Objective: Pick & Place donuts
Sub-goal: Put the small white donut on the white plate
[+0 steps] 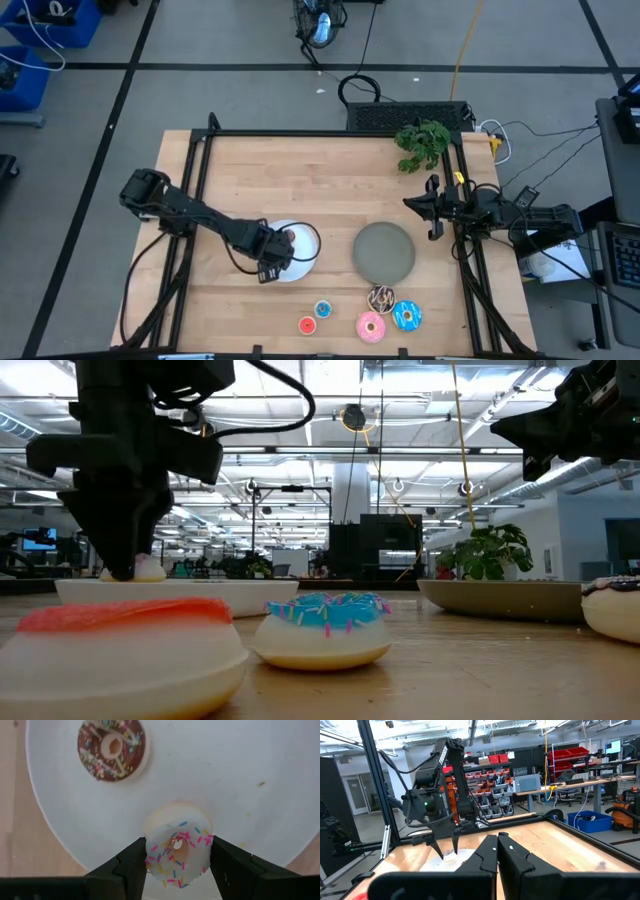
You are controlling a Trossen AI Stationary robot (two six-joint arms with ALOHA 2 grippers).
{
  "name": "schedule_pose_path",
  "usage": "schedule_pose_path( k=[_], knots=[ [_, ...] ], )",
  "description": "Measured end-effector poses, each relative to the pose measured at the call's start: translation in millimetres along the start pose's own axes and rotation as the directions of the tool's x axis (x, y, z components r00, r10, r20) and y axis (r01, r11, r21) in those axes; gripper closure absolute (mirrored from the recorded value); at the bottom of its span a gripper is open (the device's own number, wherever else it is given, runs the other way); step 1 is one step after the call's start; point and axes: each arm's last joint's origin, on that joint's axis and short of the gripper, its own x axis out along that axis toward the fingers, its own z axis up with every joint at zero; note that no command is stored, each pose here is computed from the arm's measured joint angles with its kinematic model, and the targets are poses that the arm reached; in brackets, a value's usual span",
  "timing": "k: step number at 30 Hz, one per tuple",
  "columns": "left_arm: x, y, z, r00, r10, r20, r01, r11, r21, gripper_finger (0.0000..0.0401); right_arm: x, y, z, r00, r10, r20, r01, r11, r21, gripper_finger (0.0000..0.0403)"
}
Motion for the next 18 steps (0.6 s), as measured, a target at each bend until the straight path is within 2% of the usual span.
schedule_pose_path(
  k=[18],
  knots=[
    [0.4, 3.2, 2.0, 1.0, -0.006, -0.005, 0.006, 1.0, -0.011, 0.0201, 0.0, 0.0, 0.1, 1.0, 0.0, 0.001, 0.0, 1.0, 0.0, 0.0403]
  ],
)
